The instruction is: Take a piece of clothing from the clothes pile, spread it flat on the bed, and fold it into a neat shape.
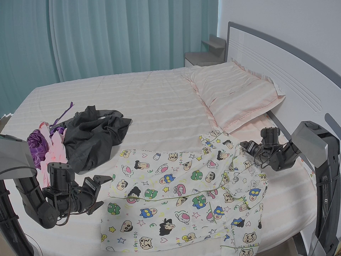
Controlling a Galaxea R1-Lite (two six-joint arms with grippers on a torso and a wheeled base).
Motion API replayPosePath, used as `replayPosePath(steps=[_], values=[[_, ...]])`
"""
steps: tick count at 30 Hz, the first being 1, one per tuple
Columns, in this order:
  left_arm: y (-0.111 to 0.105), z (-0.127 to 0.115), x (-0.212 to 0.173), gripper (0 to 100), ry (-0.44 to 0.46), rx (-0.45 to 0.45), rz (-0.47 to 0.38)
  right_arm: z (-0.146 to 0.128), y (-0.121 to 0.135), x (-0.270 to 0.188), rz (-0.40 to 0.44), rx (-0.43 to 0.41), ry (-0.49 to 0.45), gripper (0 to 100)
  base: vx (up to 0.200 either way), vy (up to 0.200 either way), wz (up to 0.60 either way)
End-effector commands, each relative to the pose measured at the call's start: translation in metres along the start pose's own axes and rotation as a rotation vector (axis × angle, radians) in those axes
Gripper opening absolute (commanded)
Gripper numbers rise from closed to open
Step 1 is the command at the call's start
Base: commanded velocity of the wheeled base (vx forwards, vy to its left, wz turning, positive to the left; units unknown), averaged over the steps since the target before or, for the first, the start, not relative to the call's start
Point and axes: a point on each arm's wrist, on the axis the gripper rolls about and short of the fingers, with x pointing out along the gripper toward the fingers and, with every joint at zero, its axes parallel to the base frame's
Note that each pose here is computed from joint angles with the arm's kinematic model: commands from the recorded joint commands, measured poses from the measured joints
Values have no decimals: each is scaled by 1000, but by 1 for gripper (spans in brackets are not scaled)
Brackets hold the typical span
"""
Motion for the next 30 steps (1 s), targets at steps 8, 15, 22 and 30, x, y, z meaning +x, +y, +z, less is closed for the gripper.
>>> replayPosePath(steps=[8,15,22,30], values=[[0,-6,-1,100,17,13,0,-40,36,-105,85,114,-30,100,0,0,0],[-1,-6,0,100,17,14,-3,-60,41,-120,140,141,-15,100,-114,0,0],[-1,-7,0,100,20,22,-3,-62,41,-121,147,141,-13,100,-57,0,0],[-5,-4,2,100,9,18,-16,-64,41,-122,147,139,-5,100,0,0,0]])
